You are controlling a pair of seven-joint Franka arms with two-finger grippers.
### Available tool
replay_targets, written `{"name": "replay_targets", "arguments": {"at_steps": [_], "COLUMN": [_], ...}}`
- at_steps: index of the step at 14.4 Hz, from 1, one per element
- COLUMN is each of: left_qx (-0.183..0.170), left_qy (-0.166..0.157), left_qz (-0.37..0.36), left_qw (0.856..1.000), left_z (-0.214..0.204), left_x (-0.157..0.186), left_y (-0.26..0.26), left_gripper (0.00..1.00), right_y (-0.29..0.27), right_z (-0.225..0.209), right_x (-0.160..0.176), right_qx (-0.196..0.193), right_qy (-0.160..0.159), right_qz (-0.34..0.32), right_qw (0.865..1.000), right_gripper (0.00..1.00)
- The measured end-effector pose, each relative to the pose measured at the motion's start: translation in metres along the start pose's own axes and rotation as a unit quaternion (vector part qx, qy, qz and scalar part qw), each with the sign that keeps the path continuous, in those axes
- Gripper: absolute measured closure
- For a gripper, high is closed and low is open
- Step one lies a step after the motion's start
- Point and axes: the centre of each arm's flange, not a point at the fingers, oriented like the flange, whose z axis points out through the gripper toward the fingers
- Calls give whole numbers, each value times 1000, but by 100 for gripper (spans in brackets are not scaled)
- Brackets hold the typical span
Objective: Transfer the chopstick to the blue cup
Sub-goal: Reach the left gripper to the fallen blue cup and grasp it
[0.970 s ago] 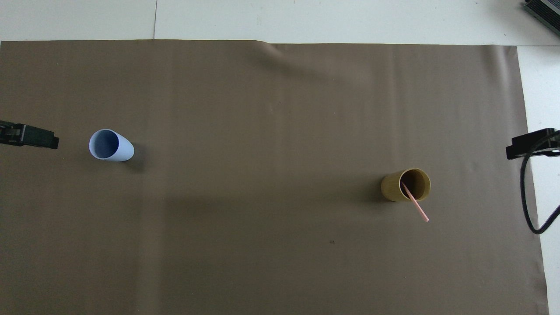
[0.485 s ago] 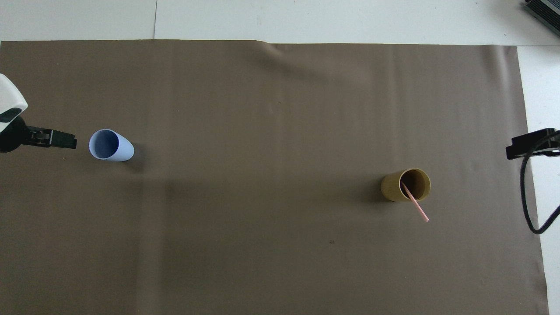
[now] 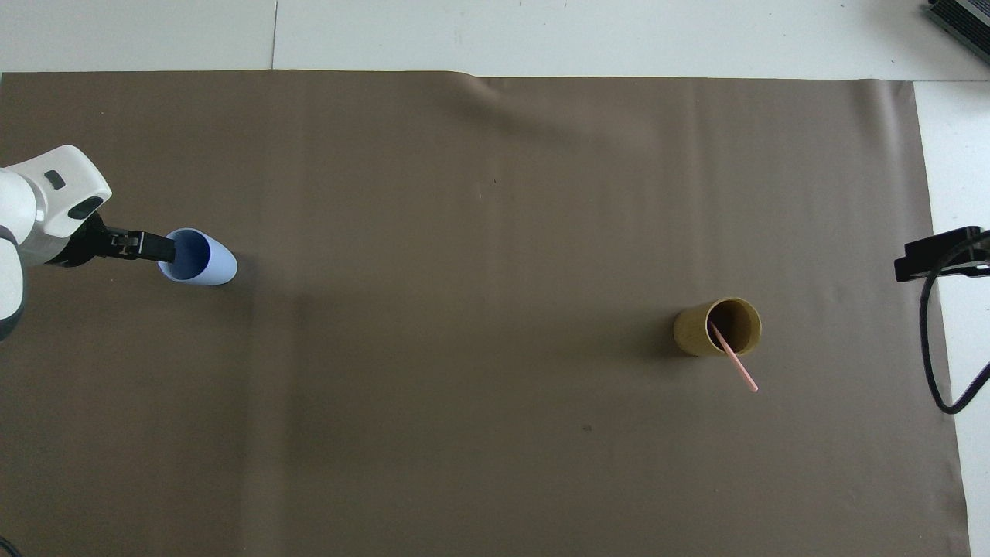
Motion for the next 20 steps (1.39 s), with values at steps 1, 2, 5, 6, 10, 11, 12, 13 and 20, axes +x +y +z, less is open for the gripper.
{"name": "replay_targets", "arguments": {"at_steps": [1,2,5,6,10,11,12,13,20], "left_qx": [1,0,-11,-12,-14,-14,-15,-16,-19], "left_qy": [1,3,6,5,1,0,-2,-5,-7], "left_qz": [0,-2,-5,-6,-7,-7,-6,-6,-4], "left_qw": [1000,1000,1000,1000,1000,1000,1000,1000,1000], "left_z": [7,14,34,38,57,60,64,68,73], "left_x": [2,5,8,8,5,4,2,0,-2], "left_y": [-2,-5,-16,-18,-17,-16,-15,-14,-11], "left_gripper": [0,0,0,0,10,22,34,44,95], "right_y": [0,0,0,0,0,0,0,0,0], "right_z": [0,0,0,0,0,0,0,0,0], "right_x": [0,0,0,0,0,0,0,0,0], "right_qx": [0,0,0,0,0,0,0,0,0], "right_qy": [0,0,0,0,0,0,0,0,0], "right_qz": [0,0,0,0,0,0,0,0,0], "right_qw": [1000,1000,1000,1000,1000,1000,1000,1000,1000], "right_gripper": [0,0,0,0,0,0,0,0,0]}}
